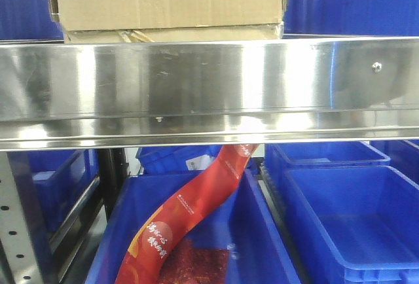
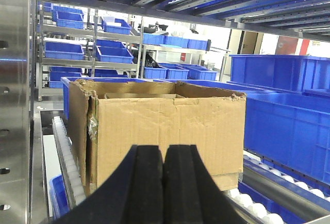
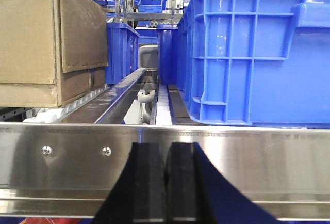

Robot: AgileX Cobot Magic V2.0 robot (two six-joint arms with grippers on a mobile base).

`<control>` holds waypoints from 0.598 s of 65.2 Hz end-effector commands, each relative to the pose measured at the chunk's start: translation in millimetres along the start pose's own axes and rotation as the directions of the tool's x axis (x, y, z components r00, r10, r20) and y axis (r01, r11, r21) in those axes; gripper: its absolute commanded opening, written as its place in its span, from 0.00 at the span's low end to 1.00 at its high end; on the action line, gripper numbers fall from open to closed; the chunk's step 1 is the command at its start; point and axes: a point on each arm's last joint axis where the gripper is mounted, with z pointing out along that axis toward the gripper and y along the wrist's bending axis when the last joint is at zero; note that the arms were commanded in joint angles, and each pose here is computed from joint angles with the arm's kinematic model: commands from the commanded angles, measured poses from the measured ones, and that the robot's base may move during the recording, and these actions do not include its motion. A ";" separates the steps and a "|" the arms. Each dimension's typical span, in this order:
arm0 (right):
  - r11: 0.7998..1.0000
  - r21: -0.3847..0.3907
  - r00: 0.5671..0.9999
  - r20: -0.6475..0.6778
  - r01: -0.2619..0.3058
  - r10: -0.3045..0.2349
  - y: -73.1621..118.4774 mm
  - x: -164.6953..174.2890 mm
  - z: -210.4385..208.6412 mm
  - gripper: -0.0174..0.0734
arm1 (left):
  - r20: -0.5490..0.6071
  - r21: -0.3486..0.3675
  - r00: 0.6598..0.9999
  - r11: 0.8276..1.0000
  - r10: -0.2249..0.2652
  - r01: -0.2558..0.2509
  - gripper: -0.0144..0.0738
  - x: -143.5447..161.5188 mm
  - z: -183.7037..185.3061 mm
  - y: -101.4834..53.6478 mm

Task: Stack two boxes on right shelf middle
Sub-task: 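Open both grippers and pull them back from the boxes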

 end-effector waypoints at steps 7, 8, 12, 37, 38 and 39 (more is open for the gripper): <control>1.000 0.002 1.000 0.027 -0.006 0.006 -0.1 -2.4 -0.3 0.01 | 0.027 0.008 1.000 1.000 -0.001 0.001 0.04 -2.3 -2.0 -0.6; 1.000 0.002 1.000 0.027 -0.006 0.006 -0.1 -2.4 -0.3 0.01 | 0.022 0.008 1.000 1.000 -0.001 0.001 0.04 -0.6 -1.7 -0.5; 1.000 0.002 1.000 0.027 -0.006 0.006 -0.1 -2.4 -0.3 0.01 | 0.014 0.005 1.000 1.000 0.000 0.000 0.04 4.7 -3.4 0.2; 1.000 0.002 1.000 0.027 -0.006 0.006 -0.1 -2.4 -0.3 0.01 | -0.049 -0.193 0.996 0.978 0.070 -0.078 0.04 119.2 -40.6 22.0; 1.000 0.002 1.000 0.027 -0.006 0.006 -0.1 -2.4 -0.3 0.01 | -0.045 -0.200 0.996 0.976 0.073 -0.081 0.04 121.7 -41.8 22.4; 1.000 0.002 1.000 0.027 -0.006 0.006 -0.1 -2.4 -0.3 0.01 | -0.037 -0.209 0.996 0.974 0.081 -0.087 0.04 125.3 -43.3 22.9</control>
